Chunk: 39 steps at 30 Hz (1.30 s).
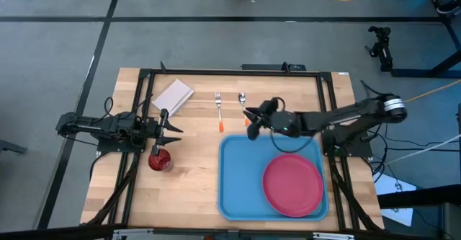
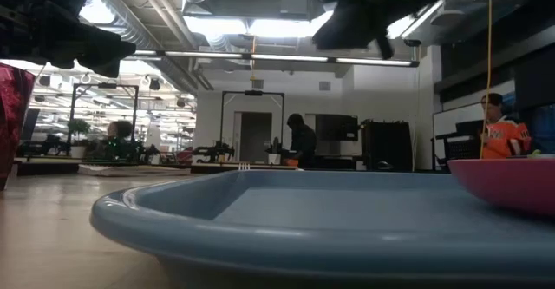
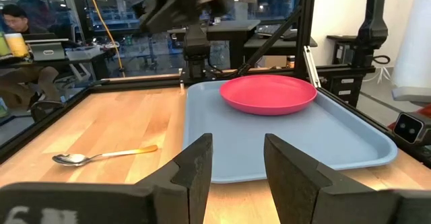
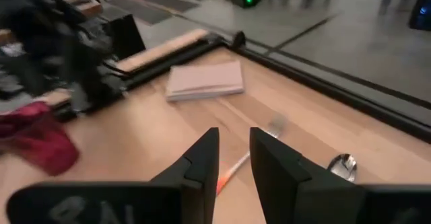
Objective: Pick and place plate/cup/fork/spoon on tray
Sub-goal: Put the orange spoon on the blue tray
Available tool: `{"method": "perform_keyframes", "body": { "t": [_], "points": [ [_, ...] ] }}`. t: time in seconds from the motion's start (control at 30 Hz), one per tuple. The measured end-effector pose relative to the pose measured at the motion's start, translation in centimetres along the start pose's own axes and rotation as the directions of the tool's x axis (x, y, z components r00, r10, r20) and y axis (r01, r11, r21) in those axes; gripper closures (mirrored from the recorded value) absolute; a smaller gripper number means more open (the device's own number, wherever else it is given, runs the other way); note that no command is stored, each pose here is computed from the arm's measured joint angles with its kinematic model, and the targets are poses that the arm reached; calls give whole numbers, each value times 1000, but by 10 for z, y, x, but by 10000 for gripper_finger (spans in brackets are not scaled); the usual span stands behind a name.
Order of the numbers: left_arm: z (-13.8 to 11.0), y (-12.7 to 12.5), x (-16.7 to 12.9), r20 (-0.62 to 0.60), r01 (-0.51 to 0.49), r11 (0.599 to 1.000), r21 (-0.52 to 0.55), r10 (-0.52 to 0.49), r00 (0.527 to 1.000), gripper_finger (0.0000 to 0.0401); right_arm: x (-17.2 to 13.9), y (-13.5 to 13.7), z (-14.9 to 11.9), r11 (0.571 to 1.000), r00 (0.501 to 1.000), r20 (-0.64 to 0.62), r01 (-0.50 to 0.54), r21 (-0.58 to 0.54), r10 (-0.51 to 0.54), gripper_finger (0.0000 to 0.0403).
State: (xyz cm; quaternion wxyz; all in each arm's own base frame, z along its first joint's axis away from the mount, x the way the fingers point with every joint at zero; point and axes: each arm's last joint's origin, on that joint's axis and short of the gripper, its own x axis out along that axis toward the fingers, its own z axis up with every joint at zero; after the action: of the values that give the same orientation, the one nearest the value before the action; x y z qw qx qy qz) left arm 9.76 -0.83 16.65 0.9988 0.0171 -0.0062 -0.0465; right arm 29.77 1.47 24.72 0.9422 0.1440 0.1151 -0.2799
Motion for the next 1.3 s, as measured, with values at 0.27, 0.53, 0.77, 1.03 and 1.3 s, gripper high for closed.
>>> {"method": "perform_keyframes", "body": {
  "t": [0.27, 0.53, 0.77, 1.03, 1.3],
  "points": [
    [0, 0, 0, 0, 0, 1000, 0, 0, 1000, 274, 62, -22, -6, 992, 984, -179, -1, 123, 23, 315],
    [0, 0, 0, 0, 0, 1000, 0, 0, 1000, 274, 104, -36, 5, 983, 904, -407, 172, 67, -130, 315],
    [0, 0, 0, 0, 0, 1000, 0, 0, 1000, 274, 134, -48, -11, 940, 777, -575, 340, 40, -257, 315],
    [0, 0, 0, 0, 0, 1000, 0, 0, 1000, 274, 153, -59, -33, 896, 691, -660, 440, 64, -293, 315],
    [0, 0, 0, 0, 0, 1000, 0, 0, 1000, 274, 151, -60, -35, 894, 672, -678, 446, 48, -298, 315]
  ]
}}
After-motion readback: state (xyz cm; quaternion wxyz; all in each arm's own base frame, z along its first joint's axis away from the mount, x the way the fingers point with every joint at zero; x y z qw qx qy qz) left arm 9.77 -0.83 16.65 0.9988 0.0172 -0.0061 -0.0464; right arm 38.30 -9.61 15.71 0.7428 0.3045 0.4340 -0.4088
